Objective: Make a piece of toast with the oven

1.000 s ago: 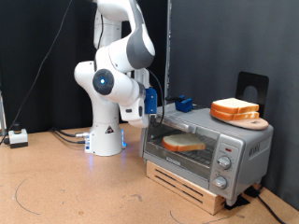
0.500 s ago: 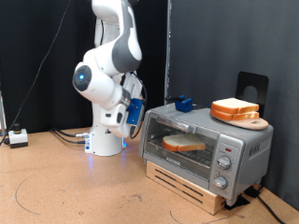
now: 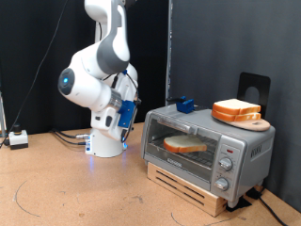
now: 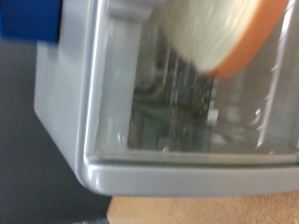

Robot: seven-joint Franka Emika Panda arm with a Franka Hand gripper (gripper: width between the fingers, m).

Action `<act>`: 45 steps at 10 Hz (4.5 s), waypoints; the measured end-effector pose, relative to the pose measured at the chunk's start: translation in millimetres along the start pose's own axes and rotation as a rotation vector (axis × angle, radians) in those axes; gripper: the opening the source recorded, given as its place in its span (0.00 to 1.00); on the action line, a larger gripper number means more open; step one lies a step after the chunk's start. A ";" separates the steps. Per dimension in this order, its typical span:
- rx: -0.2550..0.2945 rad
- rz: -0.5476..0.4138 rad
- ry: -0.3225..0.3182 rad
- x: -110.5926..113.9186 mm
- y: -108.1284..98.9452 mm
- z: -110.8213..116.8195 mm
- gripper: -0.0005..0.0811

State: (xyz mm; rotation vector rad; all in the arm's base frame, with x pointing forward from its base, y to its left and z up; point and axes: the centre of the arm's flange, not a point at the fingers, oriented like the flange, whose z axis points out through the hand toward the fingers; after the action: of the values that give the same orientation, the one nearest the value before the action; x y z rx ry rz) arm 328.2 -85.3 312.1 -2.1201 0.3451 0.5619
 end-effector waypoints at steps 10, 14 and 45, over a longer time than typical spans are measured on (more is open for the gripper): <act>0.005 0.012 -0.064 48.0 41.4 -70.1 1.00; 0.164 0.103 -0.122 80.2 26.2 -57.0 1.00; 0.261 -0.028 -0.192 325.1 -54.2 68.6 1.00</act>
State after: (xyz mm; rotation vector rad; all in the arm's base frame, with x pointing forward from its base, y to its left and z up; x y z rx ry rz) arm 613.1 -10.0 149.1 -1.8026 0.2644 0.6610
